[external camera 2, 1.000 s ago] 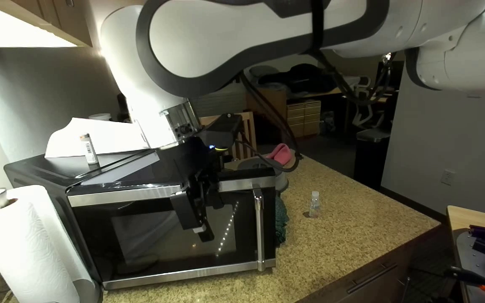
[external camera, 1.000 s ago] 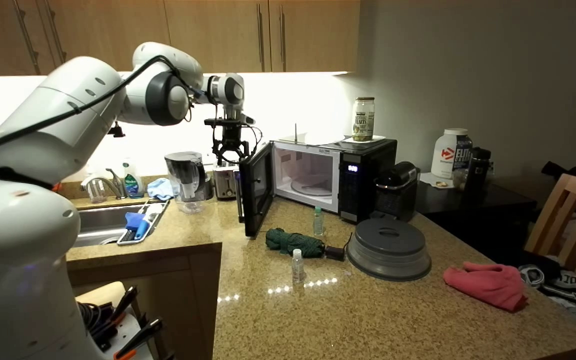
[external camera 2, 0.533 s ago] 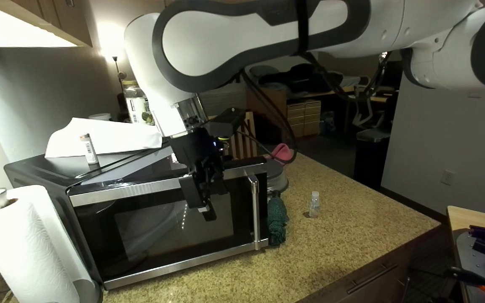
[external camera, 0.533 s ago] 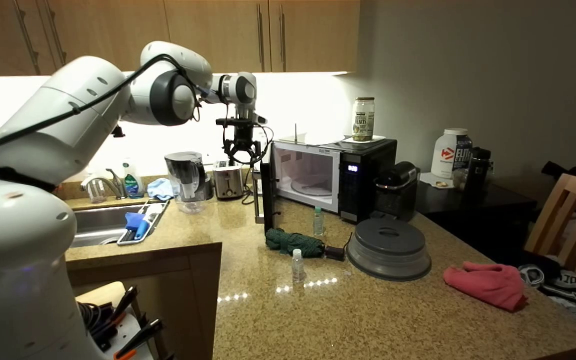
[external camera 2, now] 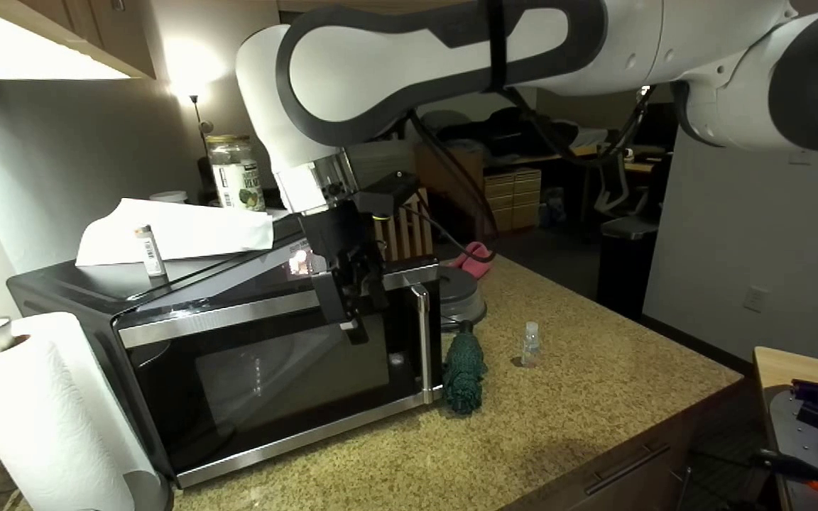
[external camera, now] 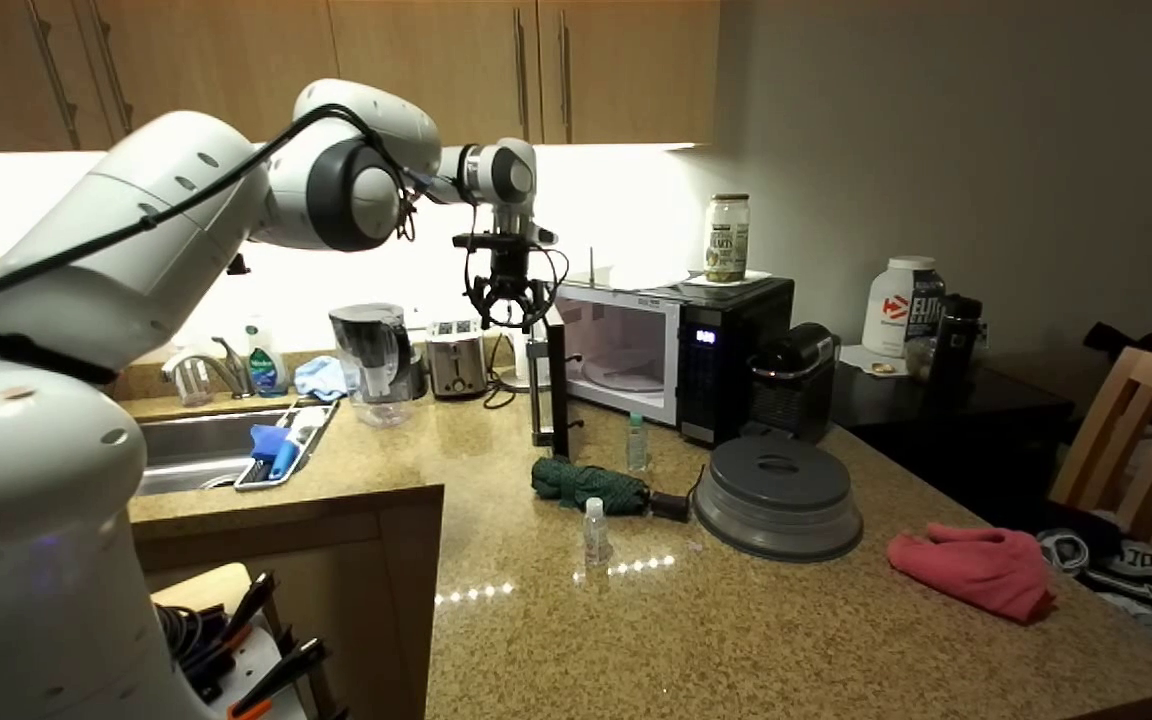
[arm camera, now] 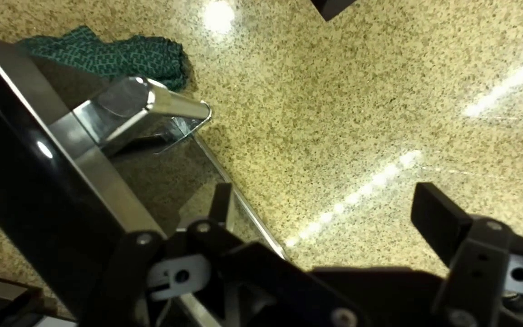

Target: Close the microwave door

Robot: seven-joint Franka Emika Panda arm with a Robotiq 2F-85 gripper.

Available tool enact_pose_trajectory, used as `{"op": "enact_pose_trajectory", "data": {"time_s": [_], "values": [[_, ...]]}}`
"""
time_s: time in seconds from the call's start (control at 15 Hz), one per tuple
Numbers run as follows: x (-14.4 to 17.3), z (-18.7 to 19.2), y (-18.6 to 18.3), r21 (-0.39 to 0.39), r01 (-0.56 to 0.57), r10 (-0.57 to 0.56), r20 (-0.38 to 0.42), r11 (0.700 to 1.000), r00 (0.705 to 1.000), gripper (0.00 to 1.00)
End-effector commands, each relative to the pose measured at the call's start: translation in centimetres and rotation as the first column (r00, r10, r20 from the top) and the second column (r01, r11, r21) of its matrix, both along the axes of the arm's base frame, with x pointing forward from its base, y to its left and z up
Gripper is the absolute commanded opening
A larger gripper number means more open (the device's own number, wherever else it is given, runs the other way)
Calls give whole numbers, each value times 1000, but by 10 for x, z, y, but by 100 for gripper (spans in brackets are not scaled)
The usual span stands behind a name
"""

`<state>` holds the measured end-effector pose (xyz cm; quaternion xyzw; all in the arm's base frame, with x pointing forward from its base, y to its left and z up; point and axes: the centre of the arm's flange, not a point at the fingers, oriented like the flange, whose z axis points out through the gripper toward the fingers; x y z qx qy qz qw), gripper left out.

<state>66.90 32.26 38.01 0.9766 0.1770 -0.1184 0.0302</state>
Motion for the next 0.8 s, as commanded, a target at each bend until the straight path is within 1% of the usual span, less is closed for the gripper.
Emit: {"op": "enact_pose_trajectory", "data": {"time_s": [0.0, 0.13, 0.2, 0.33, 0.53, 0.73], "values": [[15, 5, -21, 9, 84, -84, -1, 996, 996, 100], [23, 5, -33, -1, 111, -111, 5, 994, 994, 100], [18, 11, -35, -7, 119, -119, 10, 993, 993, 100], [21, 15, -39, -18, 133, -133, 24, 991, 991, 100], [24, 23, -37, -29, 140, -139, 47, 990, 989, 100], [29, 28, -22, -25, 124, -123, 53, 992, 991, 100]]}}
